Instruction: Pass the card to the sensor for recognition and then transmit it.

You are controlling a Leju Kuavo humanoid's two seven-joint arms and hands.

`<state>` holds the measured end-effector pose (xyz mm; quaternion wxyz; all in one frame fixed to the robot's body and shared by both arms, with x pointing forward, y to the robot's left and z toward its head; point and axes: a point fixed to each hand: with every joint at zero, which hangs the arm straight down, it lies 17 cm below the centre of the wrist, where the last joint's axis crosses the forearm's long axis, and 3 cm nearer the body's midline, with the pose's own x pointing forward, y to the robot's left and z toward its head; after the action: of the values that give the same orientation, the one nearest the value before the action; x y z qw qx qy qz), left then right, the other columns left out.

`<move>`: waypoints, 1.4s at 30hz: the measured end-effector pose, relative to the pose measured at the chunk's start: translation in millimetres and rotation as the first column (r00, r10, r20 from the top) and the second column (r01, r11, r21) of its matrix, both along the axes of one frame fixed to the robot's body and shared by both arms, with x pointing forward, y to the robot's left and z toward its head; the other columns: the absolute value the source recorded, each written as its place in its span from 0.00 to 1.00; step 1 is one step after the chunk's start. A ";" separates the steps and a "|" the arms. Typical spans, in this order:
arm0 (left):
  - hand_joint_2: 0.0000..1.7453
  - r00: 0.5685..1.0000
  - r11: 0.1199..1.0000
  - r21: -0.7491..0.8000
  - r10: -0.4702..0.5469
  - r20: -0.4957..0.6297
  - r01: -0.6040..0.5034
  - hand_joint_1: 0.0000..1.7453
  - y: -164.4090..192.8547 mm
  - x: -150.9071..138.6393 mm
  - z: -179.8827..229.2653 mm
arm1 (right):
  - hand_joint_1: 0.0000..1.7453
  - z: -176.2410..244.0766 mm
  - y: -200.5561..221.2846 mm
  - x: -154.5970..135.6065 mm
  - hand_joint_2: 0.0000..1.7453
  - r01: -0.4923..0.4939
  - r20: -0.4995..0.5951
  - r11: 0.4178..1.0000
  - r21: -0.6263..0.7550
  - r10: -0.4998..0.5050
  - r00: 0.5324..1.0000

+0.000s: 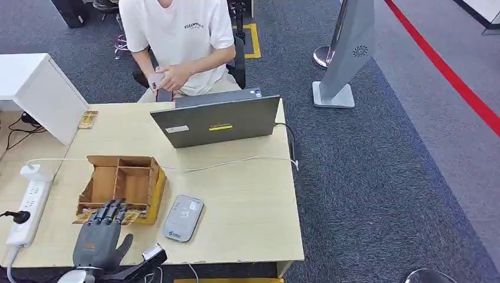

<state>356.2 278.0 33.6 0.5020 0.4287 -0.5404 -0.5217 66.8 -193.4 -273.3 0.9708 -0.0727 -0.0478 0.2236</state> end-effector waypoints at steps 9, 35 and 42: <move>1.00 0.999 1.000 -0.002 0.006 -0.043 -0.006 1.00 5.1 4.1 -5.4 | 0.00 0.0 0.1 0.2 1.00 0.013 0.000 1.000 0.001 -0.013 1.000; 1.00 0.992 0.999 -0.036 -0.017 0.122 0.022 1.00 -3.3 12.8 40.8 | 0.00 0.0 -2.3 1.5 1.00 0.036 0.008 0.999 -0.009 -0.036 0.999; 1.00 0.988 0.999 -0.038 -0.025 0.150 0.031 1.00 -6.4 12.2 51.2 | 0.00 0.0 -2.3 1.4 1.00 0.039 0.008 0.999 -0.009 -0.039 0.999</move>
<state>368.4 271.6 84.8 0.4613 0.4487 -0.5928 -0.4841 68.2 -195.8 -273.2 0.9744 -0.0788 -0.0491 0.2046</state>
